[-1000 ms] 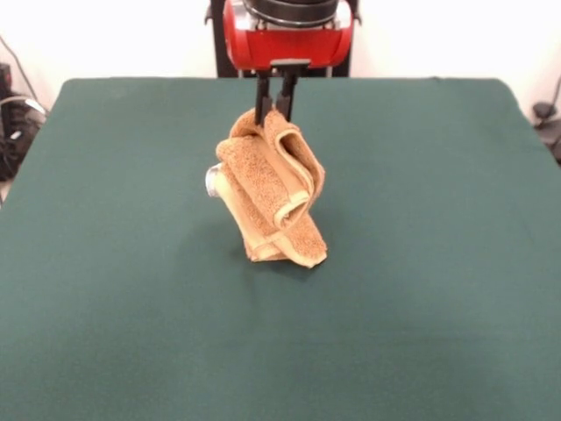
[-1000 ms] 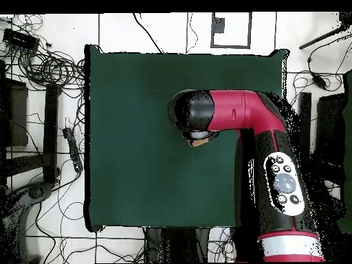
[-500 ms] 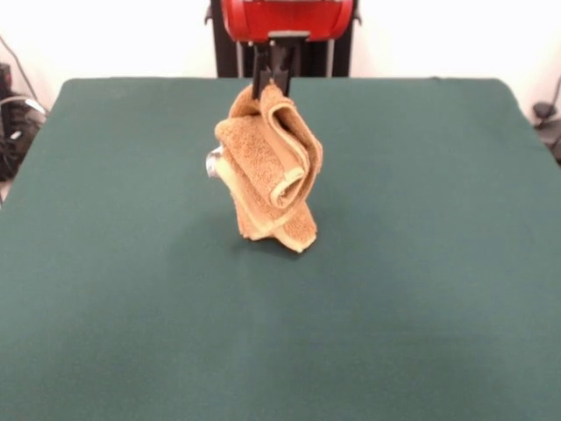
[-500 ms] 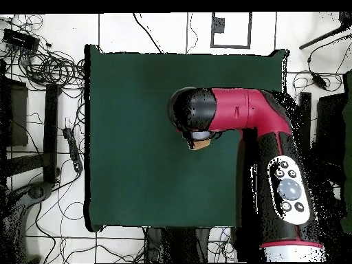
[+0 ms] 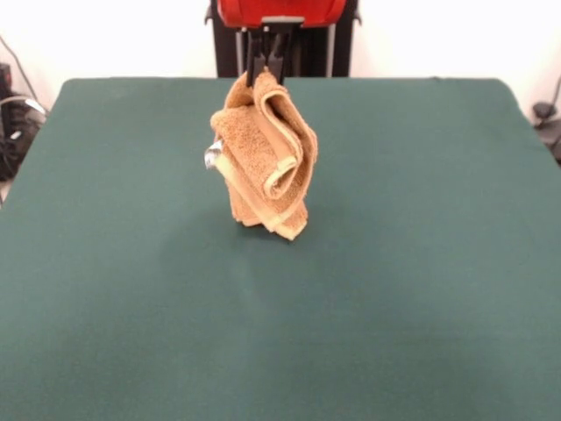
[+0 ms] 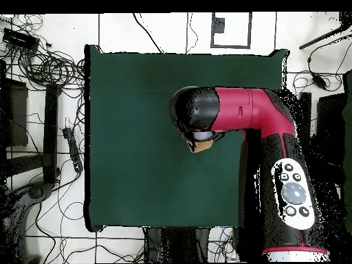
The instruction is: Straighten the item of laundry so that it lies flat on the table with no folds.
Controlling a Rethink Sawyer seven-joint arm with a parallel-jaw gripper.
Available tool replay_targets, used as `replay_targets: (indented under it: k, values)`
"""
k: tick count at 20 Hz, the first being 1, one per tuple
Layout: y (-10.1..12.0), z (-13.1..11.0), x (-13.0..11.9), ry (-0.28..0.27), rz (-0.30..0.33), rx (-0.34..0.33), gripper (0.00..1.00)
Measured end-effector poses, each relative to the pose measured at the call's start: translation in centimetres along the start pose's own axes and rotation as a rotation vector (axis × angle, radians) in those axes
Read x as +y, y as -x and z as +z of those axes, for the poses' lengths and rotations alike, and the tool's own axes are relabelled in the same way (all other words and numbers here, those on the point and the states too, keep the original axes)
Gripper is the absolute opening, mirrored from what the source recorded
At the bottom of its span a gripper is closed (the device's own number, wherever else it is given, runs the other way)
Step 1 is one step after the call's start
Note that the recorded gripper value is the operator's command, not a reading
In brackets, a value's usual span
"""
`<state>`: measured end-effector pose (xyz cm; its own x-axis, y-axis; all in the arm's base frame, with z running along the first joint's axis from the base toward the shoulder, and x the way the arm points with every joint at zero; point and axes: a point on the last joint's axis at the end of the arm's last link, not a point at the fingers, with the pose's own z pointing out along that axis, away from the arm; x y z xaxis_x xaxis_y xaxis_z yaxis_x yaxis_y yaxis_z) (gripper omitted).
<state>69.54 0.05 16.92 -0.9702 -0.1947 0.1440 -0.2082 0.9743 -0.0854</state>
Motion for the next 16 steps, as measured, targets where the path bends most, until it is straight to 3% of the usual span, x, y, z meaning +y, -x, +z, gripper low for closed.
replay_targets:
  k: [16]
  values:
    - [-1.1,-1.0,-0.8,0.03,0.027,0.071,0.0]
